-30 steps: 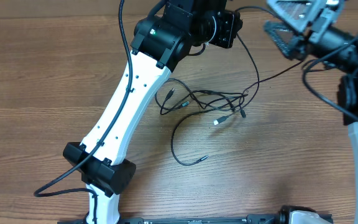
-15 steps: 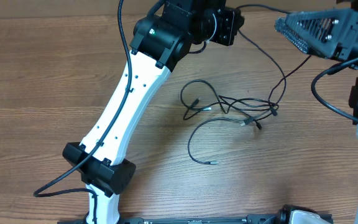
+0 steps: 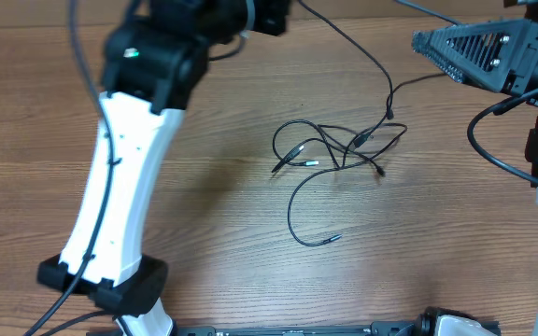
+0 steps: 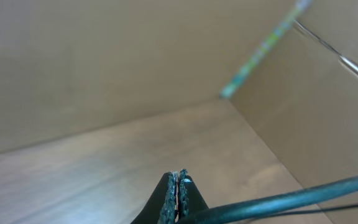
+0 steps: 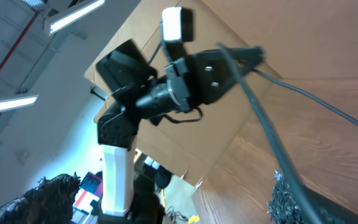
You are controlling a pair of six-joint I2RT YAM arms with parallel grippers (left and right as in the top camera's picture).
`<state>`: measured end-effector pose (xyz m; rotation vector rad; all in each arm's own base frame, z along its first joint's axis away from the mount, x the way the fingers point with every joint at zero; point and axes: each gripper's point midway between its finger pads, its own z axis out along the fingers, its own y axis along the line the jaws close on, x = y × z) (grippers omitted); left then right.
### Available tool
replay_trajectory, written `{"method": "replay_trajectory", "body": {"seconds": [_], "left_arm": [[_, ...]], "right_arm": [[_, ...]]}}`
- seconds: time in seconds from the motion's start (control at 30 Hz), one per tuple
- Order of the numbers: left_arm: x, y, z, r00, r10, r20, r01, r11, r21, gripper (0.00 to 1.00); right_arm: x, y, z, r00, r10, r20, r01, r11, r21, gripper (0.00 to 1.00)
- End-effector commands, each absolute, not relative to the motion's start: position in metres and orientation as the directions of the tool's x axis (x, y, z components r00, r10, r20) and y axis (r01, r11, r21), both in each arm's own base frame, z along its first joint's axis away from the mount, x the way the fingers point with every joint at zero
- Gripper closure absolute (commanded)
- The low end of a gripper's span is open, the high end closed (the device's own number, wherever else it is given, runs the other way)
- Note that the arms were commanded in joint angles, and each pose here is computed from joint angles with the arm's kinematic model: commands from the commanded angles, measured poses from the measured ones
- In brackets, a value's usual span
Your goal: Untangle cables
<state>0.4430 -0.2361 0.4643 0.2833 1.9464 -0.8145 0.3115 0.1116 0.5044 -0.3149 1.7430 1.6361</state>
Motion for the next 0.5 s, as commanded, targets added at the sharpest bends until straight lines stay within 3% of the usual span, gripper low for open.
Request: {"method": "replay_trajectory", "body": {"seconds": [0.0,0.2,0.47], "left_arm": [[0.450,-0.194,0.485,-0.423,-0.196,-0.884,0.401,0.835,-0.377,0.96],[0.444,-0.162,0.504,-0.360,-0.232,-0.904,0.317,0.880,-0.352,0.96],[0.434,-0.163,0.471,-0.484,-0.191,-0.854,0.288,0.886,-0.362,0.96]], "right_arm": [[0.311,0.106,0.517,-0.669,0.332,-0.665,-0.641,0.195,0.743,0.00],[0.311,0.107,0.514,-0.679,0.312,-0.665,-0.641,0.189,0.744,0.00],[0.330,0.103,0.500,-0.690,0.324,-0.648,-0.621,0.197,0.759,0.00]]}}
